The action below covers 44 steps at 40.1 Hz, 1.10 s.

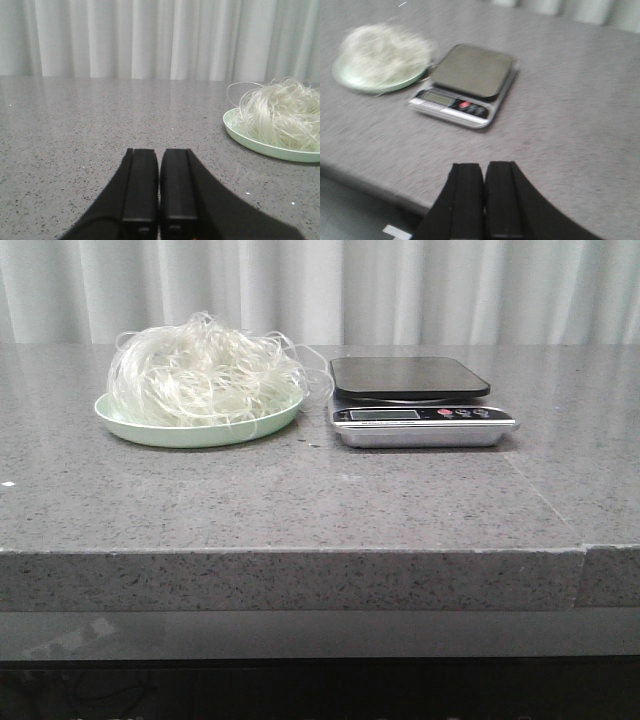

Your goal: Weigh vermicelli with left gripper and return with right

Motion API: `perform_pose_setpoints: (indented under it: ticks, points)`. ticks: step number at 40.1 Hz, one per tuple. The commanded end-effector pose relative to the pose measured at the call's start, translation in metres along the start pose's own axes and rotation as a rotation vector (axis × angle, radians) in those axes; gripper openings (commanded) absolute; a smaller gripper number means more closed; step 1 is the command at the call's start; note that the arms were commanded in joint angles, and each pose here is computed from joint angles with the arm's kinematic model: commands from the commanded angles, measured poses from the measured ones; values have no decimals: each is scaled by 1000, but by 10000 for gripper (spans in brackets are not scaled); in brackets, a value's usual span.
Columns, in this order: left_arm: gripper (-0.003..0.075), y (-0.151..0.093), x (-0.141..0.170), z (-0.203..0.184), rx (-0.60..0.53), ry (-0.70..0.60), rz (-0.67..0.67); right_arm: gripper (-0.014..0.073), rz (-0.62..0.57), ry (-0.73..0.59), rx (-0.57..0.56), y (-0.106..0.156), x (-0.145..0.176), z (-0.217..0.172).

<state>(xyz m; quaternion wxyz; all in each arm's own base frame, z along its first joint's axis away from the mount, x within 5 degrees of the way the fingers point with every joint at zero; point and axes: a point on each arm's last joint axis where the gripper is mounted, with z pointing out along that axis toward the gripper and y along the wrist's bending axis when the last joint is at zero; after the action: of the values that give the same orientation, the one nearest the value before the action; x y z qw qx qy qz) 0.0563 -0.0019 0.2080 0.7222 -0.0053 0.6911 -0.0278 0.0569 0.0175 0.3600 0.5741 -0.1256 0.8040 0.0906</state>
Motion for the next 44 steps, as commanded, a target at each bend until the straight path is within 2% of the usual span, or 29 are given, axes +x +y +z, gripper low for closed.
perform_pose_setpoints:
  ticks: [1, 10, 17, 24, 29, 44]
  points:
    - [154, 1, 4, -1, -5, -70, -14, 158, 13, -196, 99, -6, 3, 0]
    - [154, 1, 4, -1, -5, -70, -14, 158, 35, -321, 251, -14, 64, 16]
    - [154, 1, 4, -1, -5, -70, -14, 158, 40, -421, 280, -15, 105, 28]
    - [154, 1, 4, -1, -5, -70, -14, 158, 82, -491, 276, -15, 132, 37]
    - [154, 1, 4, -1, -5, -68, -14, 158, 104, -492, 288, -16, 142, 40]
    - [154, 1, 4, -1, -5, -68, -14, 158, 103, -490, 292, -16, 142, 40]
